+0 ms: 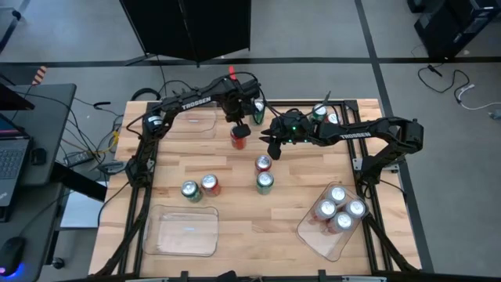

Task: Sort soda cans
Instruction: Put the orange soda can into the top left transparent bin

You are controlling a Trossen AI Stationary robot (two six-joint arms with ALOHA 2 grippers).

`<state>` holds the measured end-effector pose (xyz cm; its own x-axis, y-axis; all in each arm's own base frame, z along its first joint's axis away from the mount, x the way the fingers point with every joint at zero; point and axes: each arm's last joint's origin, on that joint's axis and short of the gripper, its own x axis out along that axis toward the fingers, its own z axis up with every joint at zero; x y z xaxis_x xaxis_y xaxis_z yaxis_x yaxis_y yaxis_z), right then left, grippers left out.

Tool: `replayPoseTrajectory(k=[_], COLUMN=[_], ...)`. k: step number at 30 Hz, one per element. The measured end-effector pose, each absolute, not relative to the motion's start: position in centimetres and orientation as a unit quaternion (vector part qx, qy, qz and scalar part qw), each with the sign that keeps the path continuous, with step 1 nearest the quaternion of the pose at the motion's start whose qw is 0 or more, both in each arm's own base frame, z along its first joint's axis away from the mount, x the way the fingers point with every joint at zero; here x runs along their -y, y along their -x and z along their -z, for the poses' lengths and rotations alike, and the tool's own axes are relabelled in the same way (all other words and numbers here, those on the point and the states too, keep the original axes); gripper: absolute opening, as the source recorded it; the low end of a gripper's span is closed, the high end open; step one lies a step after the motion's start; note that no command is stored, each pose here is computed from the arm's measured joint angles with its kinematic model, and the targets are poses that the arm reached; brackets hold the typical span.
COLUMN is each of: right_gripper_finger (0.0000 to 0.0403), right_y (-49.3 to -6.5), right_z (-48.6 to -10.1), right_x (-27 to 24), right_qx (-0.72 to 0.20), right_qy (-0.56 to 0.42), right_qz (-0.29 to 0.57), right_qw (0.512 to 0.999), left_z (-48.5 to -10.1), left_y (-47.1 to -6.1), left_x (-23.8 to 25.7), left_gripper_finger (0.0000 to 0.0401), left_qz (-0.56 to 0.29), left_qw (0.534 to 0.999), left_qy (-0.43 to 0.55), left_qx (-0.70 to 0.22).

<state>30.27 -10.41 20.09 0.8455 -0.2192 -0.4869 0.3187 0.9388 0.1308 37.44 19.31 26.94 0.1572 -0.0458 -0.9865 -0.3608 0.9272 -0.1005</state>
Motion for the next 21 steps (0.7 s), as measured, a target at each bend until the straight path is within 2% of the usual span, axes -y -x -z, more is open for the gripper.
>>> replayPoseTrajectory(k=[11, 21], right_gripper_finger=[0.0109, 0.0109], right_y=[-30.3, -30.3], right_z=[-20.1, -20.1], right_x=[10.4, 10.4], right_qx=[-0.240, -0.240], right_qy=[-0.104, -0.104], right_qz=[0.141, 0.141], right_qw=[0.955, 0.955], left_z=[-23.5, -22.6], left_y=[-37.0, -37.6], left_x=[-18.8, -19.1], left_gripper_finger=[0.0392, 0.0380], left_qz=[-0.091, -0.102], left_qw=[0.715, 0.733], left_qy=[0.155, 0.144], left_qx=[-0.676, -0.656])
